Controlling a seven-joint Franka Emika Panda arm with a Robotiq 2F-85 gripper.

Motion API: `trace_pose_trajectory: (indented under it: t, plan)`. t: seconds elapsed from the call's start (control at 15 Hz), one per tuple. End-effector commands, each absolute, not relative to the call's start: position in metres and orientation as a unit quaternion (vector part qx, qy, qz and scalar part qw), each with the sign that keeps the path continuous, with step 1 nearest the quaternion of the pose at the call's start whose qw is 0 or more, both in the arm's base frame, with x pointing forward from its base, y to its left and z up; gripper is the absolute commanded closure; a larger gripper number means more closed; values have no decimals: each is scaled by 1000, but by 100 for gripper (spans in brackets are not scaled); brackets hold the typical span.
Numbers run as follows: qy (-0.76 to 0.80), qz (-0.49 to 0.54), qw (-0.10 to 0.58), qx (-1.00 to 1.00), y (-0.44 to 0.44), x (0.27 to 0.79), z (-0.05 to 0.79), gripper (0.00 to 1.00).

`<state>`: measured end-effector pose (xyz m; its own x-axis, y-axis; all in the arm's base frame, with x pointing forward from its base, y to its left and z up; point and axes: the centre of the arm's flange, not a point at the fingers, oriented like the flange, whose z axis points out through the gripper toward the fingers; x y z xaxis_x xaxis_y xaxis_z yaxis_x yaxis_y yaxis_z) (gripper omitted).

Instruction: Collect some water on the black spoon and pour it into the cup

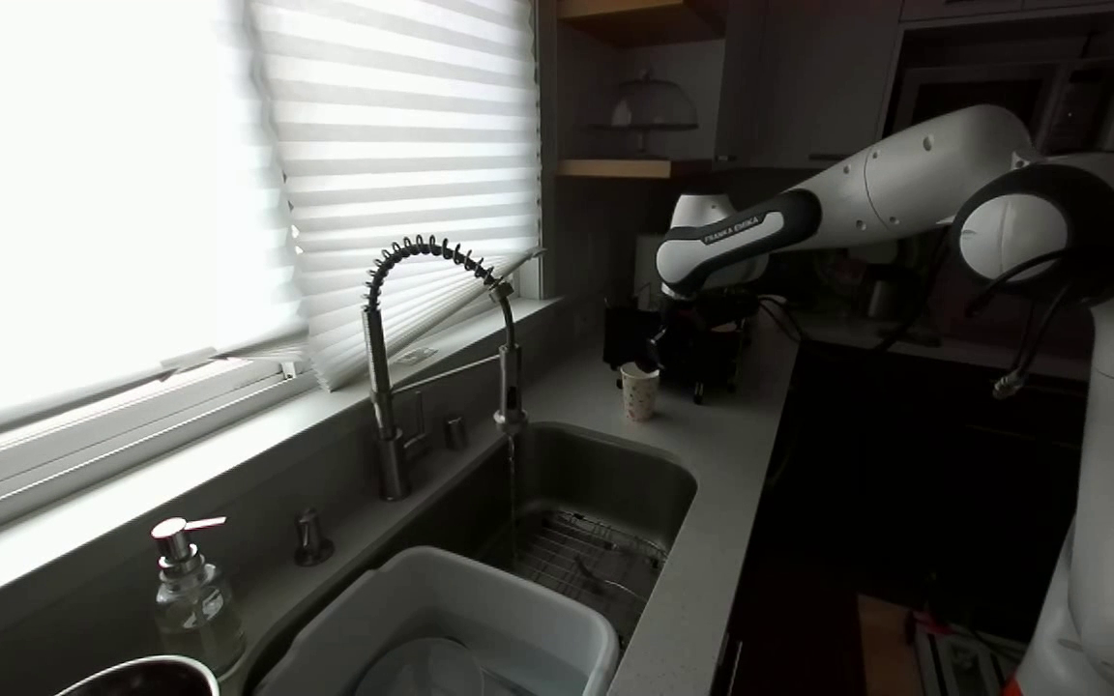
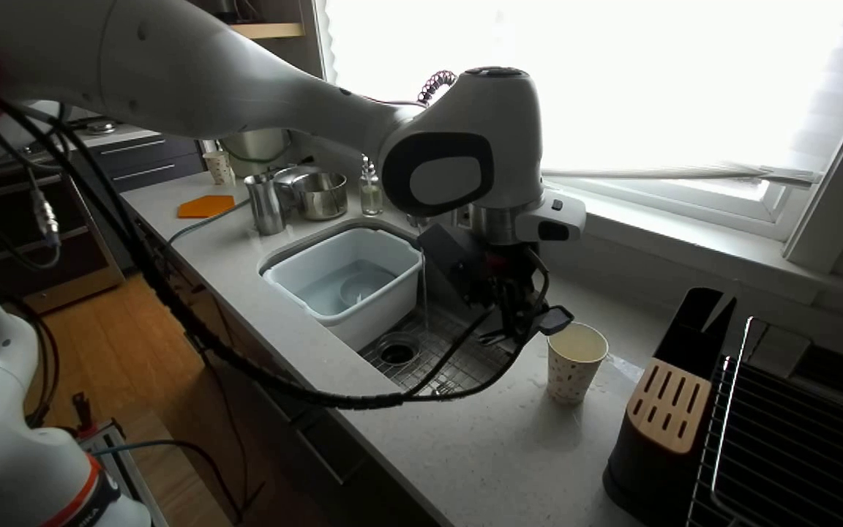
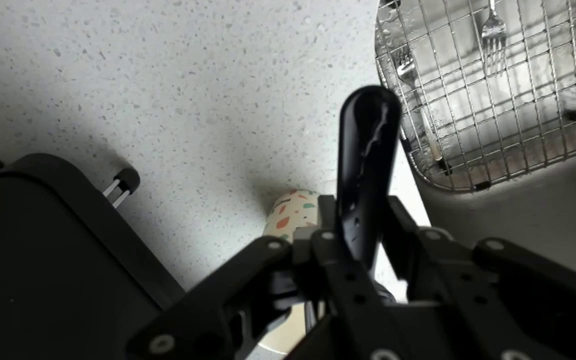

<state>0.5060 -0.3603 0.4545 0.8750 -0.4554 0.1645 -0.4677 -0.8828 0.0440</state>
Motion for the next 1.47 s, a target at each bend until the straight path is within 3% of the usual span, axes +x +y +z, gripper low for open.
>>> trace_pose_trajectory:
  t: [0.0,1.4]
  plan:
    - [-245,61,42,967,-378,519,454,94]
    - [-201,29,156,967,-376,529,452,94]
